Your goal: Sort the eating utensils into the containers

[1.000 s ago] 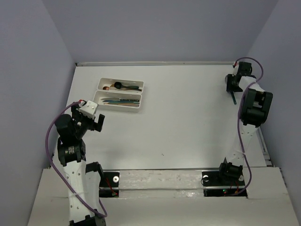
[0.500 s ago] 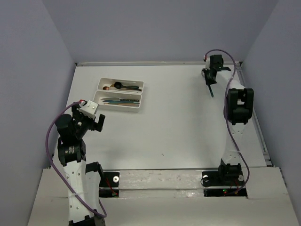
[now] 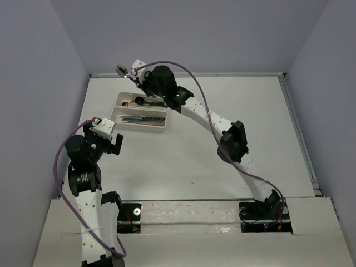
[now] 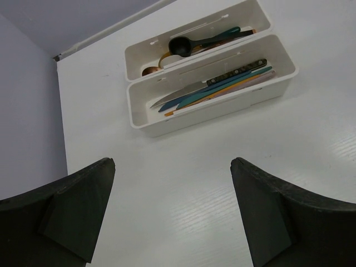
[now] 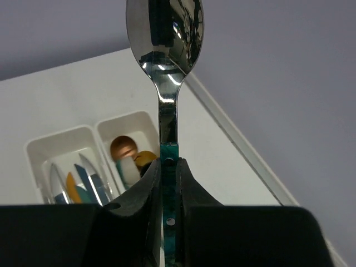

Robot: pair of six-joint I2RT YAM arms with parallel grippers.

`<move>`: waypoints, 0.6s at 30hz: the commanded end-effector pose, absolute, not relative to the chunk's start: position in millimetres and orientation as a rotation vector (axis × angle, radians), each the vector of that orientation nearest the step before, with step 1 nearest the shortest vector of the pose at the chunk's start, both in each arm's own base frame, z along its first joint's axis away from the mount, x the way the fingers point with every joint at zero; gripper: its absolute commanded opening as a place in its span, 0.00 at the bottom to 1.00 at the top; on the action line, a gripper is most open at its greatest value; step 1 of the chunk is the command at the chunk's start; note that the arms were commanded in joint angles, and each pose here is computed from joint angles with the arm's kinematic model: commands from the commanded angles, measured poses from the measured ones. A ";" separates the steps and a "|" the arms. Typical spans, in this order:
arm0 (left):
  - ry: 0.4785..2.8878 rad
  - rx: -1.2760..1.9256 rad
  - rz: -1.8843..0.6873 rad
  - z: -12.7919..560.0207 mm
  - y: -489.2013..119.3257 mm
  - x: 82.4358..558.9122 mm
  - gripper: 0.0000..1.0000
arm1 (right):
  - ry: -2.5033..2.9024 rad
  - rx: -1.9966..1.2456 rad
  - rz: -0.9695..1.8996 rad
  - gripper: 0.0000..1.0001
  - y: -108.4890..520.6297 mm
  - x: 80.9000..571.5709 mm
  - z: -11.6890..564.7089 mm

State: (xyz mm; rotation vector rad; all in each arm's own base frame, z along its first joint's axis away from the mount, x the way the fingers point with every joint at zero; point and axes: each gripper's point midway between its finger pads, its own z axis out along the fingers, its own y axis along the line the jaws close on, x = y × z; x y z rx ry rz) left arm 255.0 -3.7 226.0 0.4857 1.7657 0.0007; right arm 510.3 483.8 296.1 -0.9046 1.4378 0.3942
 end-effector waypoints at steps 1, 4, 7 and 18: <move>1.696 0.482 0.028 249.3 -3.9 257.2 0.99 | 1.401 -1.021 0.310 0.00 492.6 531.5 241.0; 1.694 0.482 0.029 249.4 -3.9 256.8 0.99 | 1.386 -1.097 0.221 0.00 504.3 530.0 211.8; 1.692 0.484 0.029 249.7 -4.5 256.2 0.99 | 1.379 -1.143 0.123 0.00 503.4 535.1 193.1; 1.690 0.486 0.029 249.8 -4.9 255.5 0.99 | 1.356 -1.284 -0.042 0.04 501.4 530.1 155.6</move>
